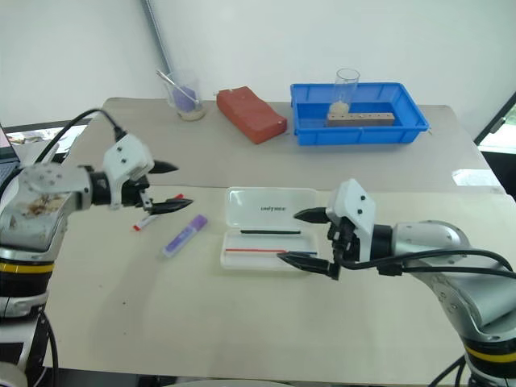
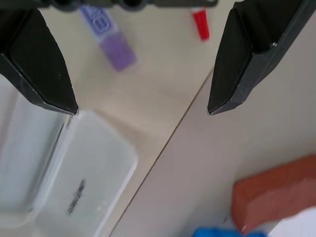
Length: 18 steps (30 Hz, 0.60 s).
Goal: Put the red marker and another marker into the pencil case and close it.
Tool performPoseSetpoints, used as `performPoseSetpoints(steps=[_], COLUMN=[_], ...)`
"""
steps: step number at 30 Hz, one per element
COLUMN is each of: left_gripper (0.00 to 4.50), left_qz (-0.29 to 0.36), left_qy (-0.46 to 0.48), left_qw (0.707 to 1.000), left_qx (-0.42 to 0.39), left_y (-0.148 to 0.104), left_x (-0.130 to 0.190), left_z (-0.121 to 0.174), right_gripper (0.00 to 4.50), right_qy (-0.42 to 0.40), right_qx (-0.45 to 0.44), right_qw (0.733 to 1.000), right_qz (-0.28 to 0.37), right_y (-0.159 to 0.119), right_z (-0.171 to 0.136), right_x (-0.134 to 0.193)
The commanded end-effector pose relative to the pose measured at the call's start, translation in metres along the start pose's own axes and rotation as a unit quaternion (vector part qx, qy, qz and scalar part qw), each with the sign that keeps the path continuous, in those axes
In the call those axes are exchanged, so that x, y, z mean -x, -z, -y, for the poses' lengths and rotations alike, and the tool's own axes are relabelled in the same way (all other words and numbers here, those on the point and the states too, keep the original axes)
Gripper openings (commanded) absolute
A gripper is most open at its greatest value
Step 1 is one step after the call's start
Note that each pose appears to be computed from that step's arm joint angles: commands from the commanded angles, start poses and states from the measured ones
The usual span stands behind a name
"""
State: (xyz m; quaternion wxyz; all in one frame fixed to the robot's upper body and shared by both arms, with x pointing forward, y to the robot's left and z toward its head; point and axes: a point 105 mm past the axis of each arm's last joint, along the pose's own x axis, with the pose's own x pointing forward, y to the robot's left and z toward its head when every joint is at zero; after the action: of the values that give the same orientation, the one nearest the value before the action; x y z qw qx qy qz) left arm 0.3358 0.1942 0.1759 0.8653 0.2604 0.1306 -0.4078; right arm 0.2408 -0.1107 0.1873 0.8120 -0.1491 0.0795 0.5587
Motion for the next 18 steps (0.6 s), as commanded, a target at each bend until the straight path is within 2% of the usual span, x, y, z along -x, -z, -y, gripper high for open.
performPoseSetpoints(steps=[1, 4, 10, 18], left_gripper=[4.44, 4.44, 4.44, 4.44], left_qz=[0.006, -0.013, -0.016, -0.036], left_qy=[-0.042, -0.045, -0.077, -0.198], left_qw=[0.999, 0.998, 0.994, 0.976], left_qx=[0.009, 0.031, 0.071, 0.081], left_y=[0.005, 0.028, 0.046, 0.077], left_x=[0.011, 0.008, -0.005, 0.004], left_z=[-0.006, 0.008, 0.020, -0.020], right_gripper=[4.50, 4.50, 4.50, 4.50], right_qy=[-0.005, -0.013, -0.029, -0.033], right_qx=[0.022, 0.031, 0.044, 0.055], right_qw=[0.999, 0.999, 0.998, 0.997], right_qz=[0.022, 0.033, 0.044, 0.051], right_y=[-0.015, -0.023, -0.032, -0.038], right_z=[0.001, 0.001, -0.001, 0.001], right_x=[-0.006, -0.012, -0.019, -0.024])
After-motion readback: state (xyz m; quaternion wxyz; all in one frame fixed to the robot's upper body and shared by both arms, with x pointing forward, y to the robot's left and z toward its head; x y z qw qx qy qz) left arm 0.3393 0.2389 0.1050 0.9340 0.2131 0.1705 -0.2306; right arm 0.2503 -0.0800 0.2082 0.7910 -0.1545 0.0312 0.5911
